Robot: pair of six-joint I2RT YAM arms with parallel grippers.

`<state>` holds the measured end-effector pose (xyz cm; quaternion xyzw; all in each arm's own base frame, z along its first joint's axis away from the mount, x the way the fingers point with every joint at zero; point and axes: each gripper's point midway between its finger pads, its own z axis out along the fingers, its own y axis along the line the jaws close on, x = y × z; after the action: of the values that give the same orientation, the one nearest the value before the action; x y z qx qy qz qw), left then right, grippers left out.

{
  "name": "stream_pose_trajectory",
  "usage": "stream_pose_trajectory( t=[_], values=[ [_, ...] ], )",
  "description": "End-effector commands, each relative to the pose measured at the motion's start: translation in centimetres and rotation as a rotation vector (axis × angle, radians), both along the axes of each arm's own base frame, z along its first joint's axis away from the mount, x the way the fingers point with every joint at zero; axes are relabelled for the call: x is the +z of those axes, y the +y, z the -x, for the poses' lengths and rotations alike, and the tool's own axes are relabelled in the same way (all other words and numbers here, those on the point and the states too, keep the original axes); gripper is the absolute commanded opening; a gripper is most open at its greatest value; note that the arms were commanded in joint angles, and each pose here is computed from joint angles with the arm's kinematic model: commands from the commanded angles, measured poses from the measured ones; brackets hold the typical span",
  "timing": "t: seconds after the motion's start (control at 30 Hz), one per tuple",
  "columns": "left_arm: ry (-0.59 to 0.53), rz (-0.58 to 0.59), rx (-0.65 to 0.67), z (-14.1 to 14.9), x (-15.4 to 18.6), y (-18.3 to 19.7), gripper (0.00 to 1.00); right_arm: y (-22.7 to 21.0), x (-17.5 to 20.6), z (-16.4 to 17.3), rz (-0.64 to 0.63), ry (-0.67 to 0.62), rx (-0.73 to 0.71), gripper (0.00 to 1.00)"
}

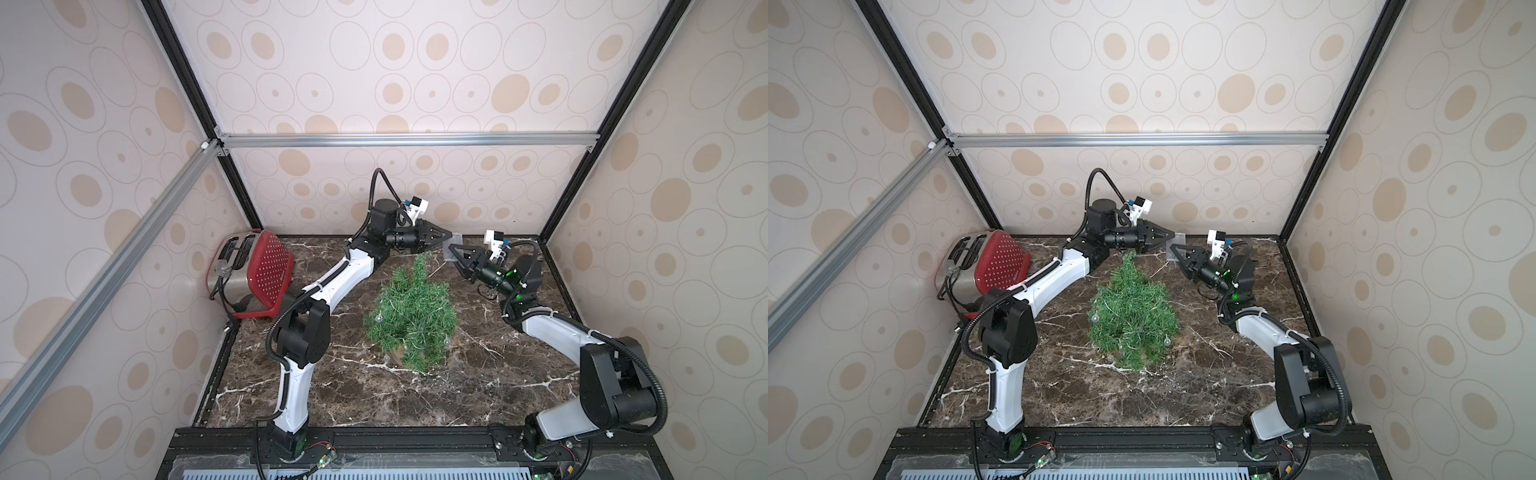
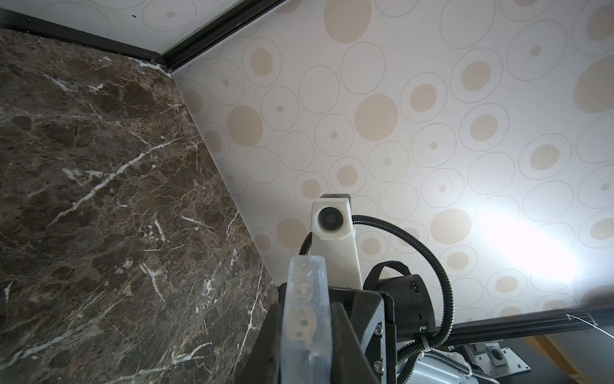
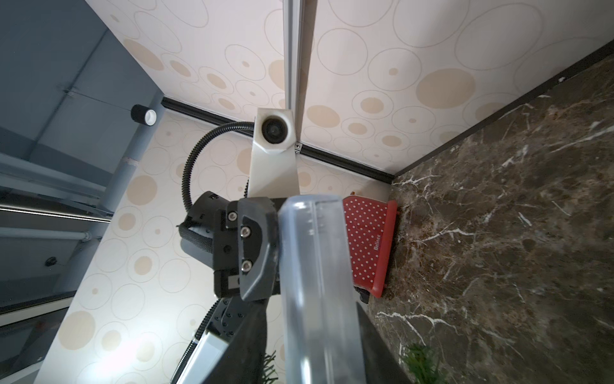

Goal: Wrap string light around the christmas tree
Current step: Wrap the light string around the Christmas tree.

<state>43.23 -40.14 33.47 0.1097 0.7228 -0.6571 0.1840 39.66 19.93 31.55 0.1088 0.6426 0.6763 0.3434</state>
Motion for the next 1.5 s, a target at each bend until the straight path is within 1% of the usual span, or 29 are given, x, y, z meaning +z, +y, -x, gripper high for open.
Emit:
stream_pose_trajectory(
  t=[0.0, 0.17, 0.23, 0.3, 0.33, 0.4, 0.43, 0.47, 0.53, 0.57, 0.63, 0.73, 0.83, 0.9, 0.97, 1.03, 1.13, 1.23, 1.47],
  values=[
    [-0.083, 0.09, -0.034, 1.9, 5.0, 0.4, 0.08, -0.2, 2.3, 1.0, -0.072, -0.036, 0.011, 0.38],
    [-0.09, 0.073, -0.036, 2.1, 4.5, 0.4, 0.18, -0.4, 1.8, 1.6, 0.02, -0.018, -0.02, 0.28],
    [-0.096, 0.054, -0.03, 2.0, 4.1, 0.5, 0.27, -0.6, 1.3, 1.8, 0.054, -0.005, -0.033, 0.24],
    [-0.099, 0.031, -0.023, 1.9, 3.8, 0.6, 0.32, -0.6, 0.8, 1.7, 0.075, 0.008, -0.037, 0.21],
    [-0.099, 0.024, -0.015, 1.7, 3.6, 0.8, 0.35, -0.6, 0.6, 1.7, 0.08, 0.014, -0.038, 0.21],
    [-0.095, 0.009, 0.002, 1.3, 3.2, 1.1, 0.44, -0.6, 0.4, 1.7, 0.09, 0.02, -0.04, 0.2],
    [-0.098, 0.004, 0.01, 1.1, 3.1, 1.3, 0.47, -0.6, 0.1, 1.6, 0.098, 0.026, -0.042, 0.2],
    [-0.097, -0.002, 0.021, 0.8, 2.9, 1.6, 0.52, -0.6, -0.3, 1.5, 0.112, 0.035, -0.043, 0.19],
    [-0.107, -0.023, 0.05, 0.3, 2.7, 2.4, 0.74, -0.5, -1.0, 1.4, 0.148, 0.047, -0.047, 0.19],
    [-0.117, -0.041, 0.06, 0.2, 2.6, 2.7, 0.81, -0.5, -1.5, 1.4, 0.171, 0.058, -0.051, 0.19],
    [-0.144, -0.078, 0.088, 0.1, 2.5, 3.5, 0.98, -0.5, -2.5, 1.4, 0.213, 0.08, -0.057, 0.18],
    [-0.184, -0.149, 0.141, -0.1, 2.5, 5.2, 0.99, -0.5, -3.3, 1.8, 0.254, 0.104, -0.064, 0.18],
    [-0.195, -0.235, 0.215, -0.7, 2.0, 7.4, 0.99, -0.5, -4.0, 2.4, 0.304, 0.132, -0.072, 0.18],
    [-0.22, -0.324, 0.268, -0.7, 1.5, 9.3, 0.99, -0.6, -4.7, 2.8, 0.348, 0.158, -0.09, 0.19],
    [-0.266, -0.442, 0.327, -0.5, 1.0, 11.1, 0.99, -0.7, -5.5, 3.2, 0.381, 0.188, -0.103, 0.19],
    [-0.309, -0.535, 0.373, -0.1, 1.0, 12.9, 0.99, -1.1, -6.3, 3.4, 0.399, 0.226, -0.122, 0.19],
    [-0.335, -0.622, 0.45, 0.4, 1.4, 15.4, 0.99, -0.8, -7.6, 4.4, 0.429, 0.285, -0.125, 0.17],
    [-0.359, -0.67, 0.479, 1.5, 1.8, 16.9, 1.0, -1.0, -8.6, 5.2, 0.472, 0.32, -0.158, 0.18],
    [-0.375, -0.695, 0.491, 4.2, 1.8, 18.5, 0.99, -1.4, -11.1, 6.7, 0.53, 0.418, -0.193, 0.18]
  ],
)
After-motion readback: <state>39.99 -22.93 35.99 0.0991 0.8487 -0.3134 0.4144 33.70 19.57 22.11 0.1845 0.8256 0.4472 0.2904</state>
